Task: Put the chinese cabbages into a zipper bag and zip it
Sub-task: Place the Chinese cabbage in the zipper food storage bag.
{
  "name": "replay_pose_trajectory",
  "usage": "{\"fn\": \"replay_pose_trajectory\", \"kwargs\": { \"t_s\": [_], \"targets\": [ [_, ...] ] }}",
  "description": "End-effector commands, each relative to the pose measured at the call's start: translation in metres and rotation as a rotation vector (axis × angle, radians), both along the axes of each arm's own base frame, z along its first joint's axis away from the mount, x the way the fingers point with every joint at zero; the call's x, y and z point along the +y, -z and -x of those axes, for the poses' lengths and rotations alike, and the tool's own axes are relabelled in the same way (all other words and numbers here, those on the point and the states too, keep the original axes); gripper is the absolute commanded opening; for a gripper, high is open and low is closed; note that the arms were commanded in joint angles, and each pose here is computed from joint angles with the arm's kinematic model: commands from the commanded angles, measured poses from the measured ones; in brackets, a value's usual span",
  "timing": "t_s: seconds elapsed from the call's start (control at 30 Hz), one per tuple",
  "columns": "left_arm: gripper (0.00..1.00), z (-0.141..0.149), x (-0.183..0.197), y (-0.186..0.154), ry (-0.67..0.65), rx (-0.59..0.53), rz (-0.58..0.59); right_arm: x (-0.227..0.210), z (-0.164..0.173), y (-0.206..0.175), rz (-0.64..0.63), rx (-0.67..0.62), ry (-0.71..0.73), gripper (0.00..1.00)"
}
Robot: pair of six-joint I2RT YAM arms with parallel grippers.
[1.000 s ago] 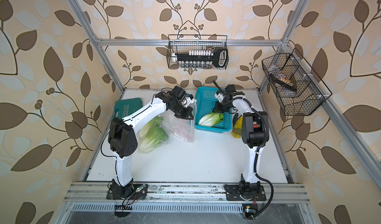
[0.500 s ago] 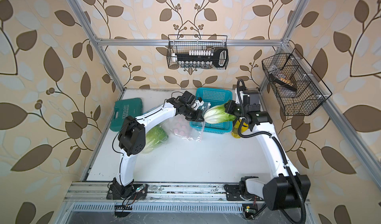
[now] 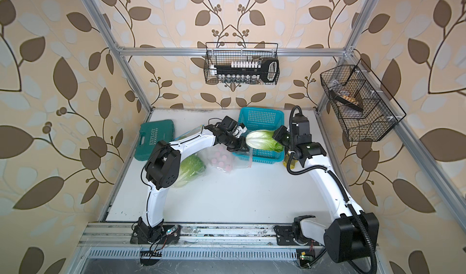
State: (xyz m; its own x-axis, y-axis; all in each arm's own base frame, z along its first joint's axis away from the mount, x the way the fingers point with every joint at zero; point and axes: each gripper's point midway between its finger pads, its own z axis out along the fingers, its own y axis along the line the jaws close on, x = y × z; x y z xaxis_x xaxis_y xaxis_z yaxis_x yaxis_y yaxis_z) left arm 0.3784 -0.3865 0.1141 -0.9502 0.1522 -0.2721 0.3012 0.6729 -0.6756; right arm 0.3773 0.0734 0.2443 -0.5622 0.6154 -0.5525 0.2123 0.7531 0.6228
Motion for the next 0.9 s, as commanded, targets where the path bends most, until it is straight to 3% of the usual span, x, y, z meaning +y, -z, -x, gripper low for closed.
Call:
{"fn": "replay_pose_trajectory", "kwargs": {
  "t_s": [0.0, 0.27, 0.6, 0.7, 0.87],
  "targets": [
    [0.0, 0.003, -0.005, -0.057, 0.012, -0.08, 0.101, -0.006, -0.006, 0.009, 0.003, -0.006, 0.069, 0.0],
    [0.0, -0.001, 0.002, -0.095, -0.013, -0.137, 0.151, -0.004, -0.006, 0.006, -0.108, -0.043, 0.095, 0.0],
    [0.0, 0.005, 0.0, -0.095, 0.017, -0.129, 0.152, -0.001, -0.009, -0.019, -0.184, -0.1, 0.086, 0.0],
    [0.0, 0.009, 0.003, -0.096, 0.022, -0.133, 0.146, -0.003, -0.009, -0.033, -0.15, -0.112, 0.08, 0.0],
    [0.0, 0.011, 0.004, -0.123, 0.017, -0.163, 0.174, 0.014, -0.007, -0.016, -0.107, -0.08, 0.096, 0.0]
  ]
}}
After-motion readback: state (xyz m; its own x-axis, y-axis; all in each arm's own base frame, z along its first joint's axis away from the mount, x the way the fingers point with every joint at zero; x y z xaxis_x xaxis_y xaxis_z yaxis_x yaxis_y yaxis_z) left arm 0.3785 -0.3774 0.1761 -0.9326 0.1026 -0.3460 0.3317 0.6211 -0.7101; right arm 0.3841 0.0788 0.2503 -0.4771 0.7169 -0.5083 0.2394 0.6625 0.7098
